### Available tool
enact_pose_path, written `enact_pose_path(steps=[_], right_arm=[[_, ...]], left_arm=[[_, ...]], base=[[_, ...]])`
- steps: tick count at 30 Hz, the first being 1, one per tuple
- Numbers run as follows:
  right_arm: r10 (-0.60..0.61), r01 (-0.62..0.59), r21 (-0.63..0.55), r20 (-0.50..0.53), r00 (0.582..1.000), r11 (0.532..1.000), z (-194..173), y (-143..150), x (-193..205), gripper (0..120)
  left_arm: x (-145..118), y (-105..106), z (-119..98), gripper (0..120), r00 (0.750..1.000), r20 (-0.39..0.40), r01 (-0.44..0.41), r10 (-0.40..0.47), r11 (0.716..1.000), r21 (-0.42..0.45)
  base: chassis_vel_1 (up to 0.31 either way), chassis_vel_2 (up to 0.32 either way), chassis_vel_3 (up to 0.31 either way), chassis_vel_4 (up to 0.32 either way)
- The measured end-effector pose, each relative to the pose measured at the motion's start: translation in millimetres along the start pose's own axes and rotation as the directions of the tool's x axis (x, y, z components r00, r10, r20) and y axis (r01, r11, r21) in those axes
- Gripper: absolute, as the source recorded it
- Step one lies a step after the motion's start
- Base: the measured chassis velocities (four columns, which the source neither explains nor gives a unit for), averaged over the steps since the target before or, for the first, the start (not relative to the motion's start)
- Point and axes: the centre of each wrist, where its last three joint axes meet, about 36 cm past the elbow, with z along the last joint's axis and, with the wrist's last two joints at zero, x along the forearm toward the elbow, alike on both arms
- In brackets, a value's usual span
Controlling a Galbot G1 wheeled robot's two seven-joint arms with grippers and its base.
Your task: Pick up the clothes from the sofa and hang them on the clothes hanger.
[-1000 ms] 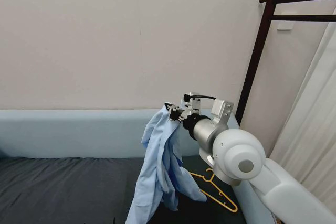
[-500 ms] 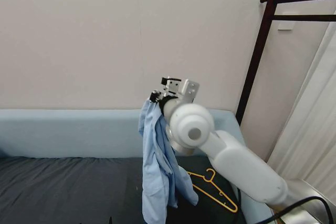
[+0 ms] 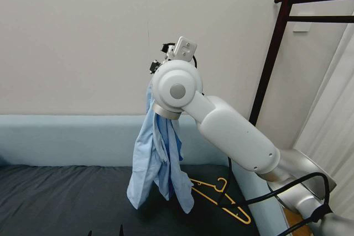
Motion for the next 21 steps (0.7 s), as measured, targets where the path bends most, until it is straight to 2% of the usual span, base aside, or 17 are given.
enact_pose_path(steps=[3, 5, 6, 8, 10, 11, 14, 15, 18, 21], right_arm=[[0.140, -0.142, -0.009, -0.114, 0.984, 0.990, 62.8, -52.4, -37.9, 0], [0.275, -0.291, -0.021, -0.268, 0.923, 0.957, 140.3, -109.8, -67.9, 0], [0.275, -0.291, -0.021, -0.268, 0.923, 0.957, 140.3, -109.8, -67.9, 0], [0.345, -0.382, -0.030, -0.368, 0.863, 0.924, 189.6, -142.2, -75.1, 0], [0.407, -0.457, -0.020, -0.422, 0.810, 0.889, 233.1, -170.4, -77.7, 0], [0.407, -0.457, -0.020, -0.422, 0.810, 0.889, 233.1, -170.4, -77.7, 0], [0.512, -0.570, 0.056, -0.519, 0.685, 0.820, 320.4, -227.4, -85.0, 0], [0.534, -0.594, 0.069, -0.530, 0.658, 0.801, 335.5, -239.7, -93.3, 0], [0.543, -0.616, 0.051, -0.532, 0.650, 0.786, 333.6, -246.4, -115.4, 0], [0.537, -0.630, -0.011, -0.513, 0.670, 0.776, 307.7, -243.2, -160.7, 0]], left_arm=[[0.3, -1.3, 6.5, 100, 1.000, -0.011, 0.006, -0.006, 1.000, -0.004], [1.9, -5.6, 11.8, 99, 1.000, -0.022, 0.008, -0.008, 1.000, -0.005], [1.9, -5.6, 11.8, 99, 1.000, -0.022, 0.008, -0.008, 1.000, -0.005], [4.1, -9.7, 15.8, 99, 1.000, -0.031, 0.001, -0.002, 1.000, -0.011], [6.0, -12.1, 18.9, 99, 0.999, -0.038, -0.004, 0.004, 1.000, -0.019], [6.0, -12.1, 18.9, 99, 0.999, -0.038, -0.004, 0.004, 1.000, -0.019], [9.0, -17.5, 23.2, 100, 0.999, -0.050, -0.022, 0.020, 0.999, -0.036], [10.5, -19.3, 25.6, 99, 0.998, -0.056, -0.027, 0.025, 0.999, -0.041], [13.5, -21.9, 29.7, 99, 0.997, -0.067, -0.035, 0.031, 0.998, -0.048], [19.0, -22.7, 34.5, 99, 0.996, -0.076, -0.043, 0.038, 0.997, -0.058]], base=[[0.000, 0.000, 0.000, 0.000], [0.000, 0.000, 0.000, 0.000], [0.000, 0.000, 0.000, 0.000], [0.000, 0.000, 0.000, 0.000], [0.000, 0.000, 0.000, 0.000], [0.000, 0.000, 0.000, 0.000], [0.000, 0.000, 0.000, 0.000], [0.000, 0.000, 0.000, 0.000], [0.000, 0.000, 0.000, 0.000], [0.000, 0.000, 0.000, 0.000]])
